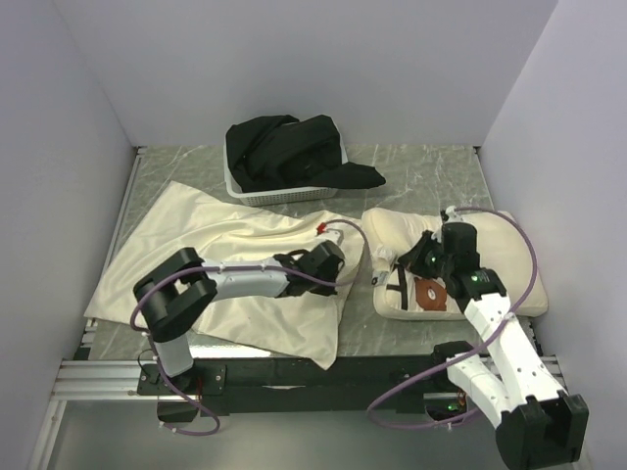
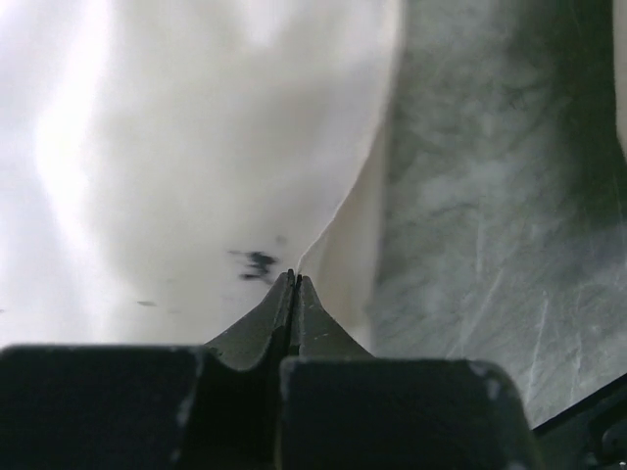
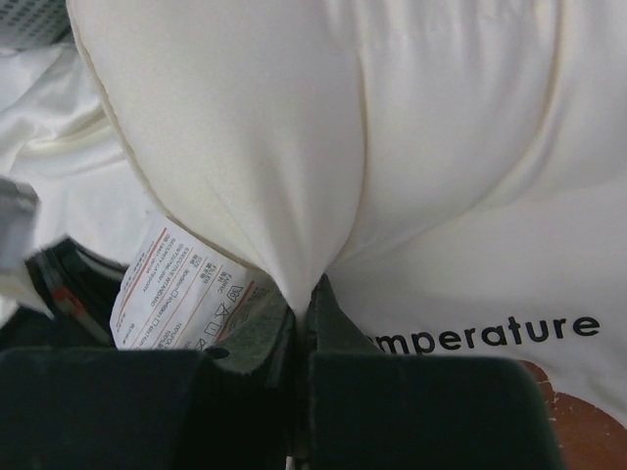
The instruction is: Put the pillow into the pillowcase
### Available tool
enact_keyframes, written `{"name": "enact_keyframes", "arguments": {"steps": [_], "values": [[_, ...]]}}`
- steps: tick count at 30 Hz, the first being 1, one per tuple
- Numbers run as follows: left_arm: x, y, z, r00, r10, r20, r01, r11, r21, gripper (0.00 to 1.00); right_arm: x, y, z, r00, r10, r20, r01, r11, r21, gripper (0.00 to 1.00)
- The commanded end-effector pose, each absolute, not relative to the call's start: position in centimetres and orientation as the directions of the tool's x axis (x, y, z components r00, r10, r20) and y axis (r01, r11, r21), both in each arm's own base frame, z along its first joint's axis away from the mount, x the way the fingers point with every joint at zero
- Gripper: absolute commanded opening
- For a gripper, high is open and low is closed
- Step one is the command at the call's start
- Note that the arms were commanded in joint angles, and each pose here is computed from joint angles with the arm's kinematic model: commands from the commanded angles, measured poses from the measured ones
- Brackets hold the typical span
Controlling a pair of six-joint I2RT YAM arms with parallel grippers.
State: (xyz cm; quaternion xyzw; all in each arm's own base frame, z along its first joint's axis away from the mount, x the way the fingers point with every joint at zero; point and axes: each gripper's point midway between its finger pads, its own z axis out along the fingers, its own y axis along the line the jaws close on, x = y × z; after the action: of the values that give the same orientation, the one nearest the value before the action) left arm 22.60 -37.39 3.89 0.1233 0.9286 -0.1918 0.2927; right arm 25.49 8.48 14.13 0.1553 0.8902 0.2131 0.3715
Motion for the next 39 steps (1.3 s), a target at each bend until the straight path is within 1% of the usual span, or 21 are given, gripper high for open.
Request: {"name": "enact_keyframes", "arguments": {"steps": [1, 5, 10, 20, 27, 32, 35, 36, 39], "values": [[25.9, -35.7, 7.5, -0.816, -0.072, -0.573, 0.257, 0.843, -0.472, 0.01, 23.1, 11.7, 14.5, -0.705, 0.424, -0.568, 0.010, 0.807, 0.590, 0.00], [27.4, -34.8, 8.6, -0.820, -0.112, -0.561, 0.245, 0.817, -0.522, 0.01, 20.1, 13.9, 12.8, -0.740, 0.382, -0.554, -0.029, 0.805, 0.593, 0.00], [28.5, -34.5, 10.0, -0.817, -0.136, -0.561, 0.247, 0.796, -0.553, 0.01, 17.6, 15.4, 10.9, -0.779, 0.344, -0.525, -0.041, 0.806, 0.590, 0.00], [30.7, -33.4, 13.2, -0.783, -0.202, -0.588, 0.221, 0.794, -0.567, 0.01, 16.1, 16.0, 9.7, -0.793, 0.319, -0.519, -0.036, 0.827, 0.562, 0.00], [31.1, -33.1, 16.2, -0.742, -0.213, -0.636, 0.261, 0.782, -0.566, 0.01, 15.7, 16.9, 8.3, -0.820, 0.268, -0.506, -0.053, 0.844, 0.534, 0.00], [30.2, -32.5, 17.4, -0.722, -0.202, -0.662, 0.296, 0.774, -0.559, 0.01, 16.0, 17.7, 7.8, -0.830, 0.248, -0.499, -0.061, 0.849, 0.524, 0.00], [28.5, -33.2, 17.9, -0.726, -0.146, -0.673, 0.360, 0.753, -0.551, 0.01, 16.7, 18.1, 8.5, -0.827, 0.244, -0.506, -0.062, 0.855, 0.515, 0.00], [27.5, -33.7, 17.8, -0.719, -0.111, -0.686, 0.389, 0.754, -0.529, 0.01, 17.6, 18.4, 9.9, -0.808, 0.258, -0.530, -0.068, 0.853, 0.518, 0.00], [24.9, -34.4, 17.3, -0.716, -0.021, -0.698, 0.450, 0.751, -0.483, 0.01, 18.8, 18.7, 11.3, -0.793, 0.243, -0.559, -0.082, 0.867, 0.492, 0.00]]}}
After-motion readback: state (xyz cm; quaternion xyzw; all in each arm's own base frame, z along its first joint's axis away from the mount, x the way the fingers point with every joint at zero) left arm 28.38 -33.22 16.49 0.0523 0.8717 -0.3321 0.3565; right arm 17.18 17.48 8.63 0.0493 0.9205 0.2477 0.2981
